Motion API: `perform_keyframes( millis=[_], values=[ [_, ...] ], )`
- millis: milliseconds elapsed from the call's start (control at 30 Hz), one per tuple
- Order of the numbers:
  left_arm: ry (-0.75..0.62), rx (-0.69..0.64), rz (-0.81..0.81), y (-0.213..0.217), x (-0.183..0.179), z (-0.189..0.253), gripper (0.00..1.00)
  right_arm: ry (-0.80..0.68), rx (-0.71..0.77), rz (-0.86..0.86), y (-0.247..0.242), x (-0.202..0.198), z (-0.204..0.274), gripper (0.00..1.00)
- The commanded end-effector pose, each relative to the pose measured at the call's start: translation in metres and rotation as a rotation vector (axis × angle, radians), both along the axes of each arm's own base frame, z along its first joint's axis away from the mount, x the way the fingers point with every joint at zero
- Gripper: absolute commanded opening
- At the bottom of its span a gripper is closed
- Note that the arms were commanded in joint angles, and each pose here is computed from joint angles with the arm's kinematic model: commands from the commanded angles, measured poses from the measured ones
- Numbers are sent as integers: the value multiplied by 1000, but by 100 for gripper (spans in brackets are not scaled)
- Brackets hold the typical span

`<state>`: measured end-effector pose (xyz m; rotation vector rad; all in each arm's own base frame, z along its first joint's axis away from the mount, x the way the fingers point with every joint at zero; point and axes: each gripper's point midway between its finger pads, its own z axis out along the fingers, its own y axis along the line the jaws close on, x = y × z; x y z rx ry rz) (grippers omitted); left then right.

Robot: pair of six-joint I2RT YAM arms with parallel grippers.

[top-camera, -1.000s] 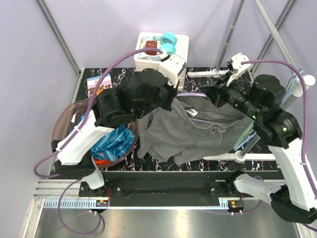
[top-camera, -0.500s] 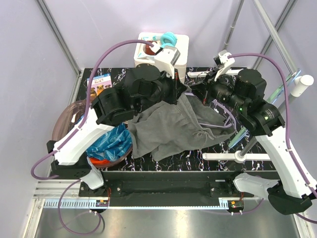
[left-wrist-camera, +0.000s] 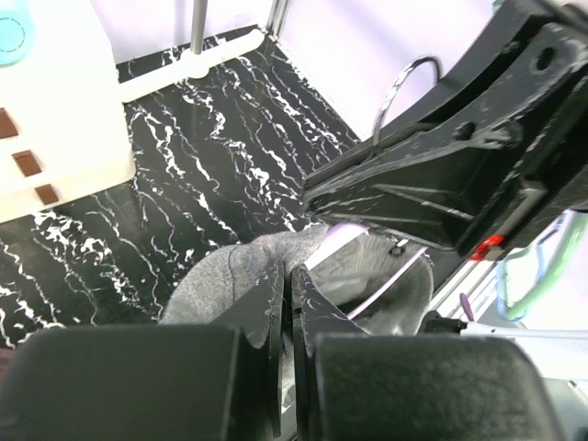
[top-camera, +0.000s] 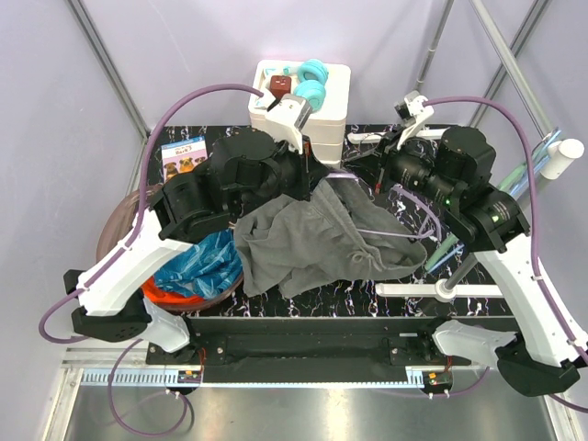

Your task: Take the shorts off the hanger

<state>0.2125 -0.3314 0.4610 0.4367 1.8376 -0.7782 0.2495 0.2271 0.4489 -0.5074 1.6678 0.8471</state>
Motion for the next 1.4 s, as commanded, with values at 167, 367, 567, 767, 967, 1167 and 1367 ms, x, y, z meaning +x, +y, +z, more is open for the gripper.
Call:
perform_keyframes(
  millis=[167, 367, 567, 767, 967, 1167, 1367],
  values=[
    [-41, -41, 126, 39, 5, 15, 0, -151, 21, -126, -25, -1, 40, 0],
    [-33, -20, 399, 138, 9, -9, 0, -197, -15, -217, -49, -5, 29, 0],
    [-83, -28, 576, 210, 0, -15, 0, -210, 126, -233, -54, -16, 47, 0],
    [-162, -31, 636, 235, -2, 6, 0, -224, 364, -188, -49, -30, 104, 0],
    [-388, -88, 719, 266, -2, 98, 0, -240, 450, -156, -49, -39, 138, 0],
    [-662, -62, 740, 287, -11, 193, 0, -213, 409, -170, -50, -38, 127, 0],
    [-828, -4, 792, 315, -27, 247, 0, -193, 382, -178, -50, -37, 115, 0]
  ],
)
